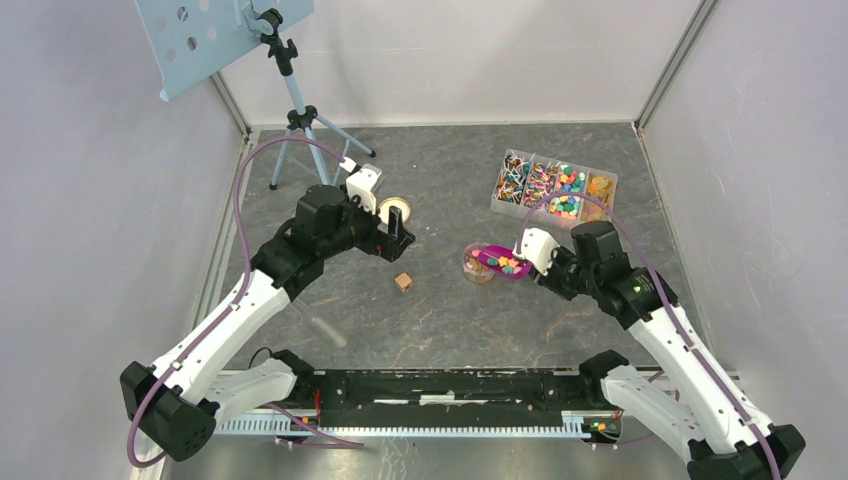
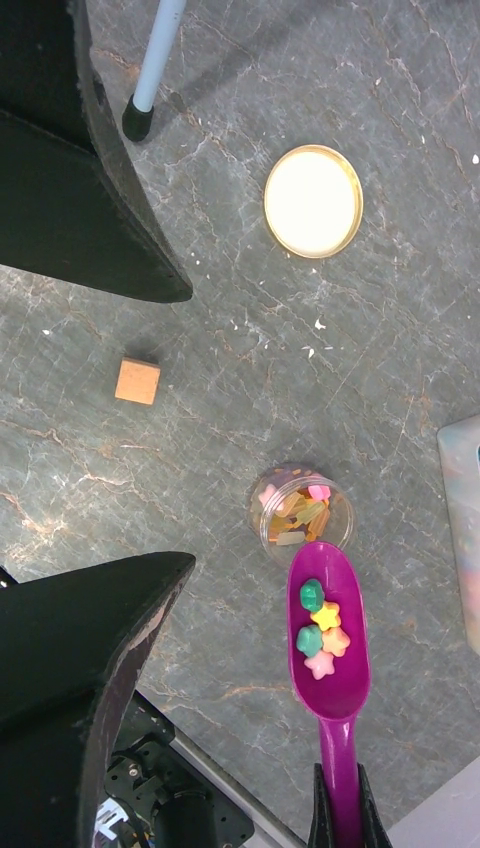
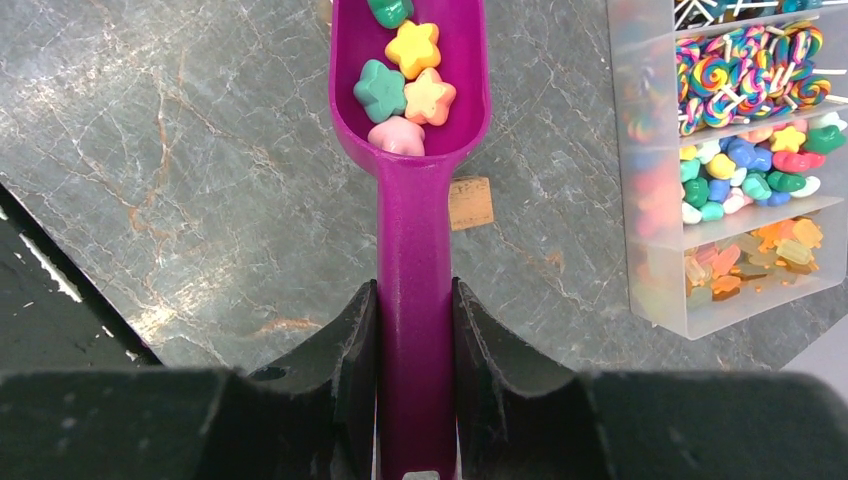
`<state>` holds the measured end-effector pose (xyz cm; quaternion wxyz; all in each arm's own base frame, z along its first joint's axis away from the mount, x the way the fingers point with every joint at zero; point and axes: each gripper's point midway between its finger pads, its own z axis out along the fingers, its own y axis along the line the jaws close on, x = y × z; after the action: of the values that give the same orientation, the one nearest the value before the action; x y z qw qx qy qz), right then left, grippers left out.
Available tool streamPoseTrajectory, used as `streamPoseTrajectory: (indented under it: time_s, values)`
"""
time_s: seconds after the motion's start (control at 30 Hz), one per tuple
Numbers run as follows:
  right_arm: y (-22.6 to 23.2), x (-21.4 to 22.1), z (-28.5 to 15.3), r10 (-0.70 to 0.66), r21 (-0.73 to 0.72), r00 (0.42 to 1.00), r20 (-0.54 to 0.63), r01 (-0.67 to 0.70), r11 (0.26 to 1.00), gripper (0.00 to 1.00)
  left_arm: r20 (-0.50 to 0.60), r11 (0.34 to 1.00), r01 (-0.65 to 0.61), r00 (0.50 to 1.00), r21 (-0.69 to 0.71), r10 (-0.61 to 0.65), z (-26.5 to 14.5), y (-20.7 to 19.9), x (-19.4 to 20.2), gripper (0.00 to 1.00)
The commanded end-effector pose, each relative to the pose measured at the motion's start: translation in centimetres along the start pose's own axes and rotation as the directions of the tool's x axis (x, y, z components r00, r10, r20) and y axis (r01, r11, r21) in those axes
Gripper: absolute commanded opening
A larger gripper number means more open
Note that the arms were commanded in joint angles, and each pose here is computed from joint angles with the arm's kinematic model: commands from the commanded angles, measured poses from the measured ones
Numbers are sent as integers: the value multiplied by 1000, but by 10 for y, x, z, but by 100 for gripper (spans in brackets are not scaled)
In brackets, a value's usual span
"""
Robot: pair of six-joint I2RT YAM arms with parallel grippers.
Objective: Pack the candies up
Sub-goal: Place the fake candies in the packing bottle.
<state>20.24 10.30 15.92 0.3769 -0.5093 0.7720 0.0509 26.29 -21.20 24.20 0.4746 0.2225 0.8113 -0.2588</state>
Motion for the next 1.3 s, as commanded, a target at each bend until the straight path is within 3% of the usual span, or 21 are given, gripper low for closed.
streamPoseTrajectory:
  time_s: [0.0,1.27]
  values:
    - [-10,-13,-9,-13,28,1000,-10,13,1000,0,48,999,-38,998,-14,39,-4,3,-11,100]
    - [-14,-18,-7,16,6,981,-195,-15,1000,0,71,997,-55,996,-47,58,-12,8,-13,100]
